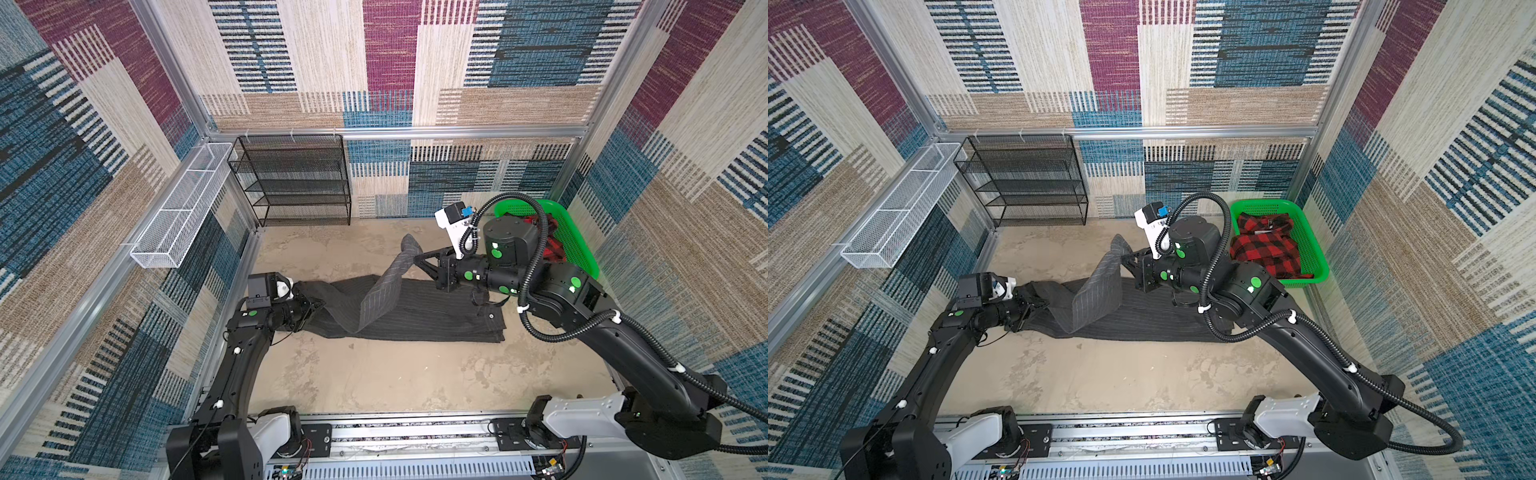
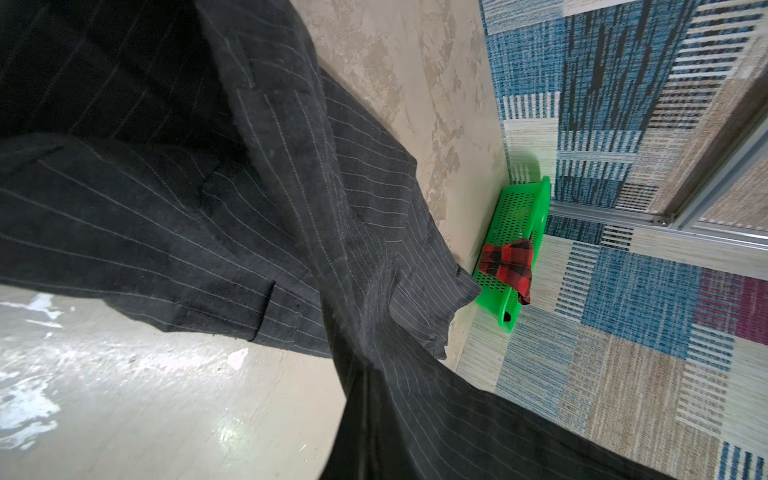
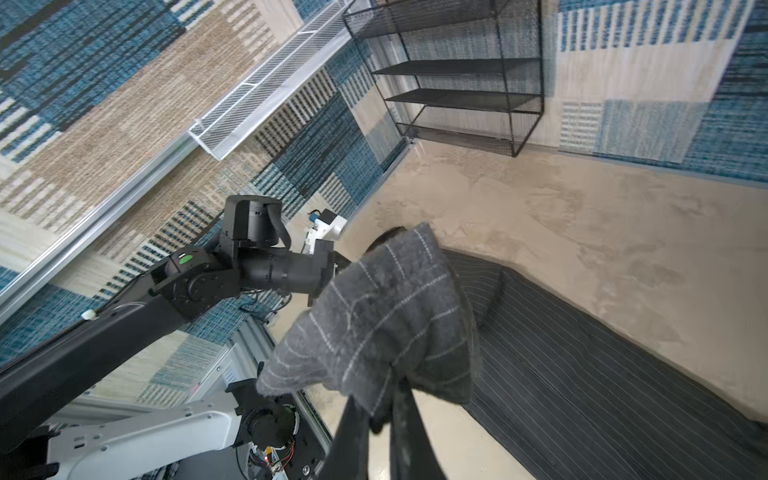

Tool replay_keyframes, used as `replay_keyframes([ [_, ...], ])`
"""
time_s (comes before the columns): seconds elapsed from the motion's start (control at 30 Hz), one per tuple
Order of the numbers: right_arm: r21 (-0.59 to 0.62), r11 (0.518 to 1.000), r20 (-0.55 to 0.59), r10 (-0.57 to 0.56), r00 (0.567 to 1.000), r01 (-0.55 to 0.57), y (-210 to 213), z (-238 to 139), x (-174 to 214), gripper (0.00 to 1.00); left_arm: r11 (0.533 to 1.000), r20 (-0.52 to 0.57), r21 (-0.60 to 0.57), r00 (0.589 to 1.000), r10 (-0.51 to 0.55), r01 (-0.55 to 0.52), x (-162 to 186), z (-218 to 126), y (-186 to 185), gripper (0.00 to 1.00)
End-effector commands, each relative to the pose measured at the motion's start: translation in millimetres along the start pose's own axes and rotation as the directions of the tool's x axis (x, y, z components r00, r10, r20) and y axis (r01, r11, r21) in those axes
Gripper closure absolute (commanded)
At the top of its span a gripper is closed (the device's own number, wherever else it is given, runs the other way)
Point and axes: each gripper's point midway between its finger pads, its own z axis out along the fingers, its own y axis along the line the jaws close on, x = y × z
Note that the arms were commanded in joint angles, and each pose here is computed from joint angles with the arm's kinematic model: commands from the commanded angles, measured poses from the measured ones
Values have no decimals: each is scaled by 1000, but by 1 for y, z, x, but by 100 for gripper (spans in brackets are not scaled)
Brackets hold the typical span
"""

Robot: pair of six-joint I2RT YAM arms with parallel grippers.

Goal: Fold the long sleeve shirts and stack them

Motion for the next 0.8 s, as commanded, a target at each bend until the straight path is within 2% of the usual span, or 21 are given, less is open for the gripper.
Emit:
replay_keyframes([
  [0.0,169,983,19,68,997,-71,-38,3,3,100,997,-45,-52,998,46,-48,4,5,13,100],
  [0.23,327,926,7,195,981,-187,-135,23,23,100,980,-153,-174,986,65,-92,5,22,42,100],
  [0.37,401,893,-8,226,974,-204,-173,33,28,100,961,-191,-246,979,76,-123,-1,30,57,100],
  [0.57,441,875,-74,256,964,-199,-200,61,46,100,941,-240,-301,967,80,-152,-9,40,68,100],
  [0.77,402,891,-108,274,956,-210,-203,84,59,100,930,-244,-334,967,74,-155,-14,44,75,100],
])
